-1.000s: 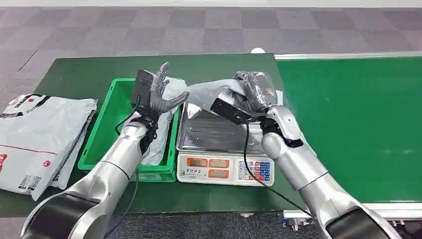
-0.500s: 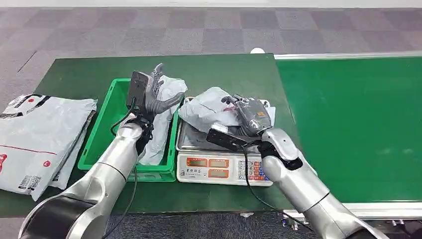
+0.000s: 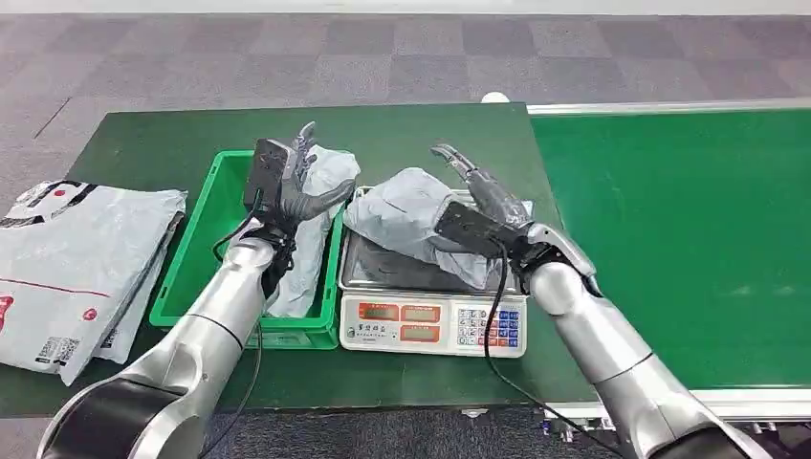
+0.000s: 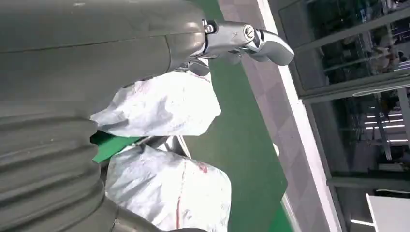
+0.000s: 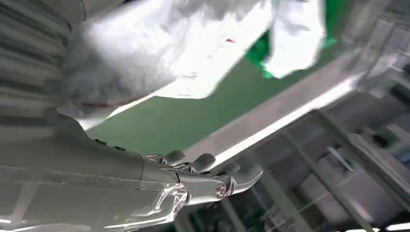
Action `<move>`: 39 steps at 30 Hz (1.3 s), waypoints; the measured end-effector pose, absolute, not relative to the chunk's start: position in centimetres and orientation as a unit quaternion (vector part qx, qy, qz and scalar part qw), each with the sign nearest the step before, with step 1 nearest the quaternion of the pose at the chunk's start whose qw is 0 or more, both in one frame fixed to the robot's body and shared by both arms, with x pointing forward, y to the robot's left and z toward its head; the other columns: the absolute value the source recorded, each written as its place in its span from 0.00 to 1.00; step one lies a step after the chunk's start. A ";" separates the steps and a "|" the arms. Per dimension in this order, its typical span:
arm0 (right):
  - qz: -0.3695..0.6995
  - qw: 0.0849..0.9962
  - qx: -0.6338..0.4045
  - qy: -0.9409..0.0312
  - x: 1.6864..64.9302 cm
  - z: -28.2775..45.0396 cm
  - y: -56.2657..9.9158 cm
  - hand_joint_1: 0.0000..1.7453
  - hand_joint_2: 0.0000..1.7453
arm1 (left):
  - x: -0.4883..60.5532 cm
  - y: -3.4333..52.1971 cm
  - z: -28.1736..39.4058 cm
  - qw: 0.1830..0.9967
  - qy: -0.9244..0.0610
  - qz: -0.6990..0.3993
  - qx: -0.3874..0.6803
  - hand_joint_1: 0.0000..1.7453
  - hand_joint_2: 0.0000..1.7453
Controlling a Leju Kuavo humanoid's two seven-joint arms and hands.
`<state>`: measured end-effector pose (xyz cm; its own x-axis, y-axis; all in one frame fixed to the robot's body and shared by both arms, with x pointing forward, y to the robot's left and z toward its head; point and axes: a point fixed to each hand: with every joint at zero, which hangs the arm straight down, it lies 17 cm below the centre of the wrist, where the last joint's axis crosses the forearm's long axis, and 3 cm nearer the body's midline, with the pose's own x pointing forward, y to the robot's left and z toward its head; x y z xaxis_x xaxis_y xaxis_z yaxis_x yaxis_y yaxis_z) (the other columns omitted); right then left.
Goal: Moved the parcel from conveyor to table for the left to box.
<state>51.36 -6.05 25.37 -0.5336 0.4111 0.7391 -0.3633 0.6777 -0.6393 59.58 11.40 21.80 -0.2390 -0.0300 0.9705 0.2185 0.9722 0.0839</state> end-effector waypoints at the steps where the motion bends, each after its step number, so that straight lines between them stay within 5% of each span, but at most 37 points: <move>1: 0.389 0.484 -0.001 -0.784 51.5 26.1 -6.3 0.00 1.00 | 59.5 11.2 21.8 0.613 -0.781 -0.103 -0.063 0.00 1.00; 22: 0.265 0.521 0.194 -0.788 53.7 30.4 -9.2 0.00 1.00 | 59.2 8.6 23.2 0.607 -0.782 -0.115 -0.084 0.00 1.00; 30: 0.150 0.555 -0.009 -0.818 60.1 27.0 -19.3 0.00 1.00 | 59.7 8.0 23.0 0.611 -0.776 -0.153 -0.027 0.00 1.00; 39: 0.122 0.594 -0.126 -0.785 61.5 22.6 -24.2 0.00 1.00 | 58.8 5.0 23.3 0.587 -0.778 -0.223 -0.014 0.00 1.00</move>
